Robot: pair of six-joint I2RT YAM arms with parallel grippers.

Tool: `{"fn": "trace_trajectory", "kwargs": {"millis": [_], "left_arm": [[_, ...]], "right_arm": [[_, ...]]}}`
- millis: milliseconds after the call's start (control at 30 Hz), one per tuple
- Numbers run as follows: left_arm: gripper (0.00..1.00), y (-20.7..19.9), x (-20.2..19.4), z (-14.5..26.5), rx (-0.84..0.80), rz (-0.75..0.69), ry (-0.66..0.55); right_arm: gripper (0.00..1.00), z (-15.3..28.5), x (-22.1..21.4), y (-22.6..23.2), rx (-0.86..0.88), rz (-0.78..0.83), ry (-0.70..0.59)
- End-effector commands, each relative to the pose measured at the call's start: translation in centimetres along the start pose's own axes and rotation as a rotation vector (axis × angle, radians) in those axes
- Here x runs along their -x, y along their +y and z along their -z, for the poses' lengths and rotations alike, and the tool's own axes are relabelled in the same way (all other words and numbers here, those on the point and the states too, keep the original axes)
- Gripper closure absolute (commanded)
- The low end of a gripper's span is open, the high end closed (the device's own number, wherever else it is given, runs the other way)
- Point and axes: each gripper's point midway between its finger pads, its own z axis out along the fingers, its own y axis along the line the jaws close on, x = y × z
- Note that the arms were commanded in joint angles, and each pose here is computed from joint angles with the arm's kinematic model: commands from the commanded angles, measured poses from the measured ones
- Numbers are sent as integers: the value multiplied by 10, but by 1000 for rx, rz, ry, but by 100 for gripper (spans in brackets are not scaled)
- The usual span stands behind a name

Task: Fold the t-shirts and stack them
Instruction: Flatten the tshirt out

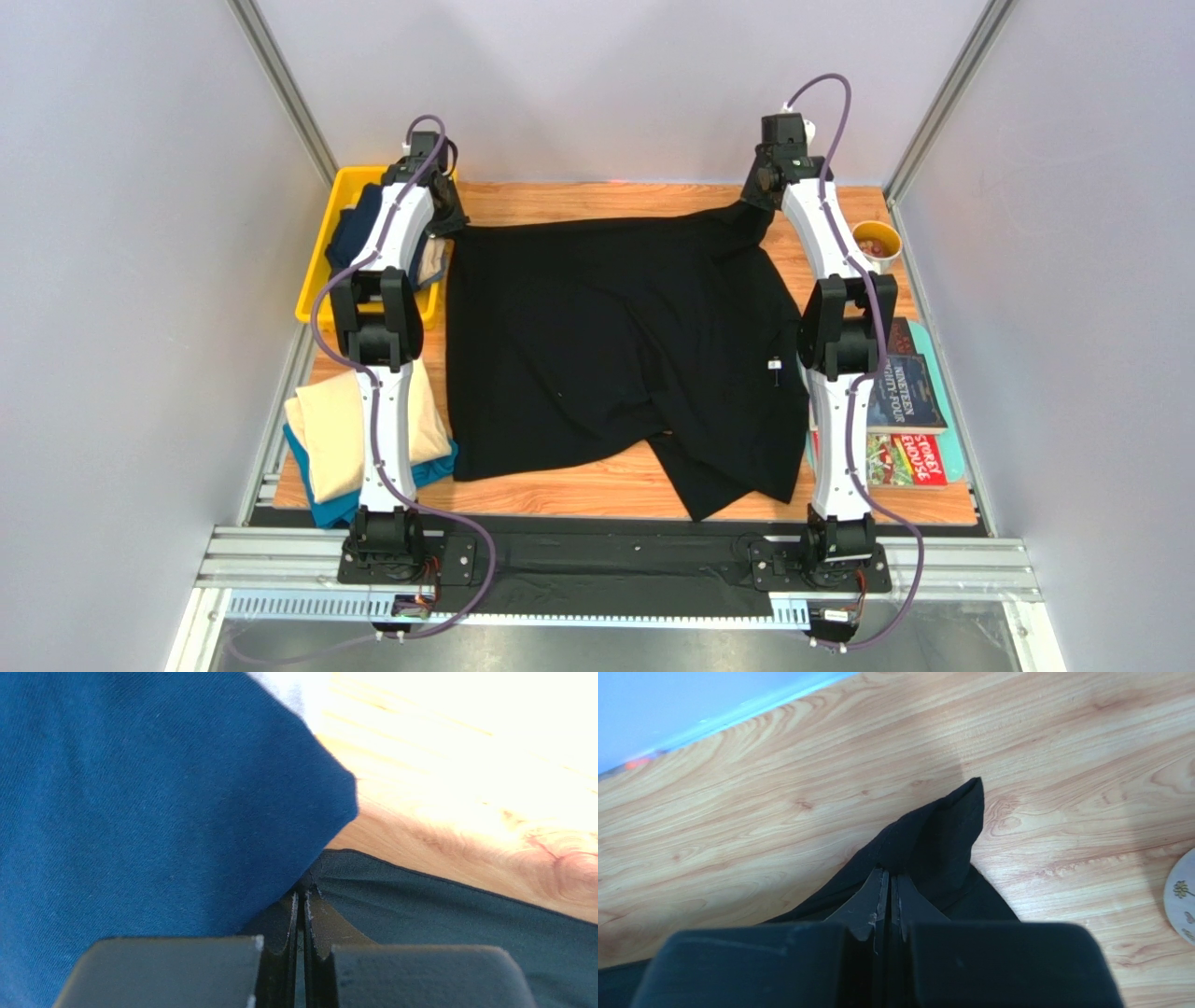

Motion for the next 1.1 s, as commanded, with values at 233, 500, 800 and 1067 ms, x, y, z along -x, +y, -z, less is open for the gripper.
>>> {"fn": "trace_trajectory", "kwargs": {"millis": [233,500,800,1067], "left_arm": [[73,-6,30,50,-83,20,-76],[69,-5,23,98,-84,-6,-88],[70,-76,-109,101,-175,-189,180],[72,-114,-181,105,-233,-278,339]], "right_arm": [[38,62,55,-1,34,-11,-129],[37,67,12,-33,-7,31,-1],[39,50,-82,-56,-65,86,334],[42,50,-115,-60,-72,84,474]]}}
